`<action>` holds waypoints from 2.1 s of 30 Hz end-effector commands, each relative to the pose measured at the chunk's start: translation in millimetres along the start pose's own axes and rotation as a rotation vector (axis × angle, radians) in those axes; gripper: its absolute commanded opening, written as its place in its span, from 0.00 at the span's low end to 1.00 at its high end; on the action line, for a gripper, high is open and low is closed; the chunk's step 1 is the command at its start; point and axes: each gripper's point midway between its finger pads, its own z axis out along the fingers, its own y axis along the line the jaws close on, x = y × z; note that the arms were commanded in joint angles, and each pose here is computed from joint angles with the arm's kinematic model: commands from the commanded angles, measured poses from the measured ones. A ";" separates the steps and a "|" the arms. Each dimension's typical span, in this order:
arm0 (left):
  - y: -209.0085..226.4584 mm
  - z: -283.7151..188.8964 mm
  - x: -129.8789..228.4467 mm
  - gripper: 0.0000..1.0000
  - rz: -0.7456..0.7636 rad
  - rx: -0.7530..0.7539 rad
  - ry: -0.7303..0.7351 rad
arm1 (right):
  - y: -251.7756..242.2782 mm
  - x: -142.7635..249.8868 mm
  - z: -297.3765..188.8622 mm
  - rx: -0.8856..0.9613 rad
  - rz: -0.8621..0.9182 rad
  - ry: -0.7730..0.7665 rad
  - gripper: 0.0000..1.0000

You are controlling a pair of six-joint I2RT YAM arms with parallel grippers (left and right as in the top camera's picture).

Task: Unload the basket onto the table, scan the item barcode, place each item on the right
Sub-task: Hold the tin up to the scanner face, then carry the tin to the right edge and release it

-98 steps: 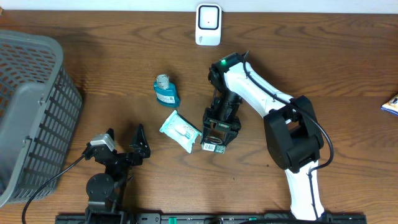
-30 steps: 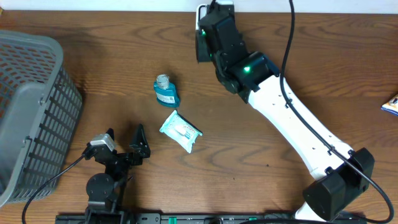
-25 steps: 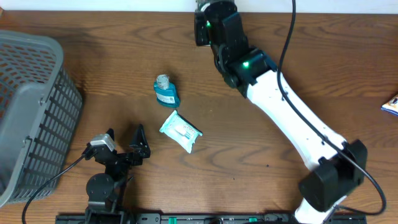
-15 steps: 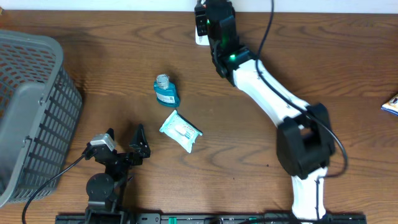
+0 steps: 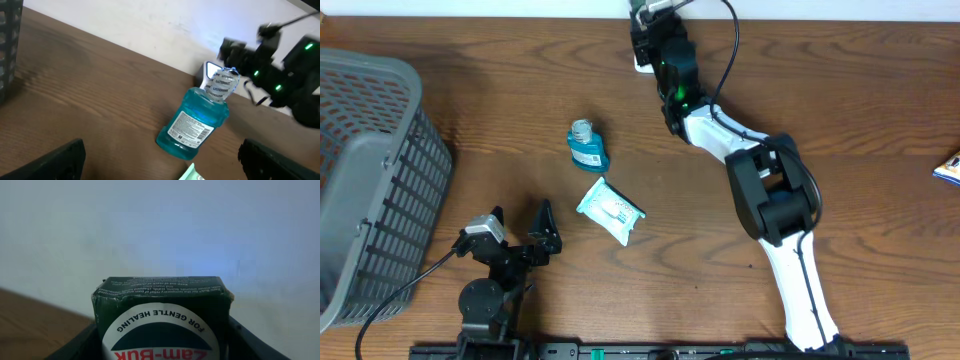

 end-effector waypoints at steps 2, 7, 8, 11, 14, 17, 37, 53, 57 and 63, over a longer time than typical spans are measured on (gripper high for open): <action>9.5 1.0 13.4 0.98 0.002 -0.035 0.037 | -8.2 -0.2 16.0 -0.014 -0.010 -0.026 0.48; 9.5 1.0 13.4 0.98 0.002 -0.035 0.037 | -7.8 -2.0 24.0 -0.036 -0.014 -0.004 0.49; 9.5 1.0 13.4 0.98 0.002 -0.035 0.037 | -7.5 -3.2 24.5 -0.038 -0.014 -0.003 0.49; 9.5 1.0 13.4 0.98 0.002 -0.035 0.037 | -8.1 -8.5 25.3 -0.035 -0.012 -0.014 0.47; 9.5 1.0 13.4 0.98 0.001 -0.035 0.037 | -14.9 -17.8 24.1 -0.023 -0.014 0.006 0.48; 9.5 1.0 13.4 0.98 0.002 -0.035 0.037 | -32.8 -33.8 20.0 -0.001 -0.017 0.051 0.47; 9.5 1.0 13.4 0.98 0.002 -0.035 0.037 | -382.8 12.3 -185.7 0.536 0.104 0.829 0.45; 9.5 1.0 13.4 0.98 0.002 -0.035 0.037 | -510.8 122.6 -322.1 0.703 0.488 0.991 0.99; 9.5 1.0 13.4 0.98 0.002 -0.035 0.037 | -511.8 73.0 -318.2 0.707 0.534 0.872 0.99; 9.5 1.0 13.4 0.98 0.001 -0.035 0.037 | -443.1 -36.8 -281.0 0.436 0.764 0.632 0.99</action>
